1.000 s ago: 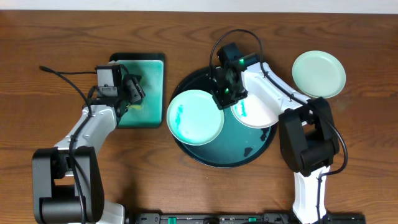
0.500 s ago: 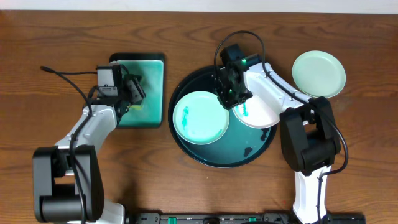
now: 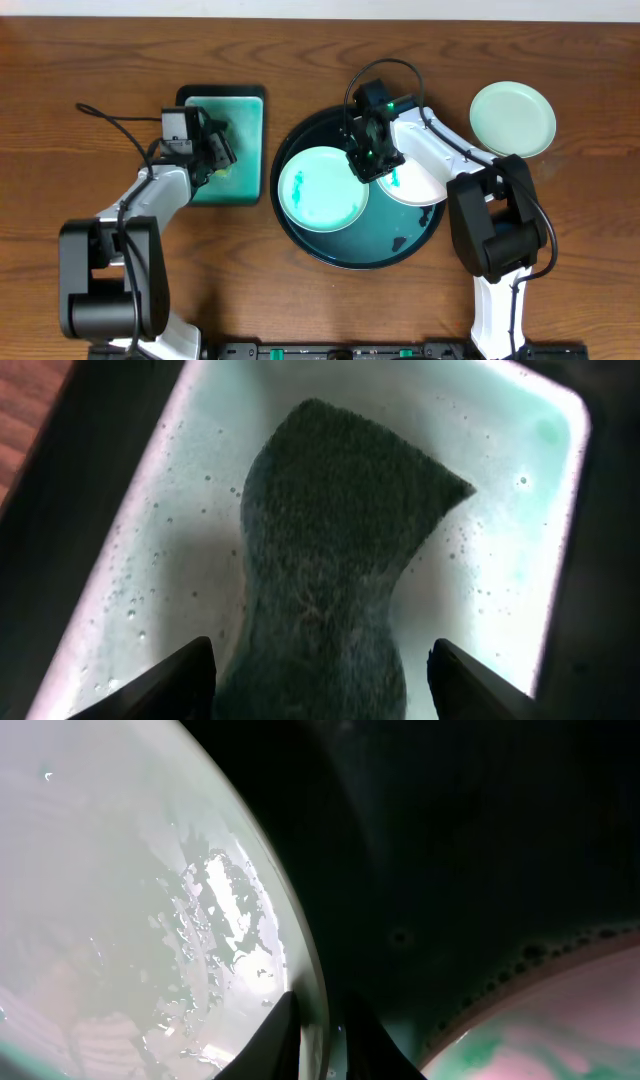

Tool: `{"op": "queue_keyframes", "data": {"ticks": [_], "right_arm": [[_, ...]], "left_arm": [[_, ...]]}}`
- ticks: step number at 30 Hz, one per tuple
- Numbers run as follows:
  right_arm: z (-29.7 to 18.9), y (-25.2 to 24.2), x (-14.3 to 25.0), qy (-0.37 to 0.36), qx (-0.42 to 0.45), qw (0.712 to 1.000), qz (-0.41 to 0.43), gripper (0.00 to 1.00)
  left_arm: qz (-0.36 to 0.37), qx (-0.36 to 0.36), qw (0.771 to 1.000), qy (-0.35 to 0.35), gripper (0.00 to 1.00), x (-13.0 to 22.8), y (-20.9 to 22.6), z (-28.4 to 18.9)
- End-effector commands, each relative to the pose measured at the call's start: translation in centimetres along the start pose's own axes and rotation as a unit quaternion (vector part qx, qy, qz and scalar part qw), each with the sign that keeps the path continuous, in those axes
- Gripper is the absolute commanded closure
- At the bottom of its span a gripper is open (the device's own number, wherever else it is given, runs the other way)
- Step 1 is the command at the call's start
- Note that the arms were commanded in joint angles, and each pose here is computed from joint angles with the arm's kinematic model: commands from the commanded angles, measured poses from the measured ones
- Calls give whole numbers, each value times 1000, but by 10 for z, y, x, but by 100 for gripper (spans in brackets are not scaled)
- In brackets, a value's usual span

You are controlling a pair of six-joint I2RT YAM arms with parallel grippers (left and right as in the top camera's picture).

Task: Clean dirty plates on tray and stack at the side
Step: 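Dip the green sponge in the soapy basin with the left gripper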

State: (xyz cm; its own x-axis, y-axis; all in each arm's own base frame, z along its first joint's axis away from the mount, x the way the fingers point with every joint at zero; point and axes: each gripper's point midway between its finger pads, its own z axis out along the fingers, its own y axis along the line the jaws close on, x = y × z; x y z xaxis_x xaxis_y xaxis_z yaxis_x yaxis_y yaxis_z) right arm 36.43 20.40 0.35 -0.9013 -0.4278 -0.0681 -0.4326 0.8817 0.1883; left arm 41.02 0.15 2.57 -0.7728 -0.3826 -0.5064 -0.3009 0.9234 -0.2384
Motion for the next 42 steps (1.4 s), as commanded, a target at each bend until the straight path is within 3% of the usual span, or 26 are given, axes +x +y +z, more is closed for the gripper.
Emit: {"op": "queue_keyframes", "data": {"ticks": [1, 6, 18, 28, 35, 37, 42], "right_arm": [[4, 3, 4, 7, 0, 1000, -6, 86], [4, 3, 5, 8, 0, 1000, -5, 86], [4, 3, 7, 12, 1, 1000, -5, 86], [4, 4, 6, 11, 0, 1000, -7, 86], [4, 5, 7, 12, 0, 1000, -7, 86], [4, 5, 7, 12, 0, 1000, -8, 86], [4, 5, 7, 12, 0, 1000, -8, 86]], "left_arm": [[27, -7, 1000, 14, 32, 9, 4, 14], [78, -1, 997, -5, 42, 0, 1, 17], [113, 10, 992, -47, 47, -24, -9, 13], [119, 11, 993, -9, 48, 0, -8, 31], [120, 7, 993, -18, 88, -5, -9, 27], [120, 9, 992, -27, 93, -10, -11, 22], [87, 18, 995, -55, 93, -27, -19, 1]]}}
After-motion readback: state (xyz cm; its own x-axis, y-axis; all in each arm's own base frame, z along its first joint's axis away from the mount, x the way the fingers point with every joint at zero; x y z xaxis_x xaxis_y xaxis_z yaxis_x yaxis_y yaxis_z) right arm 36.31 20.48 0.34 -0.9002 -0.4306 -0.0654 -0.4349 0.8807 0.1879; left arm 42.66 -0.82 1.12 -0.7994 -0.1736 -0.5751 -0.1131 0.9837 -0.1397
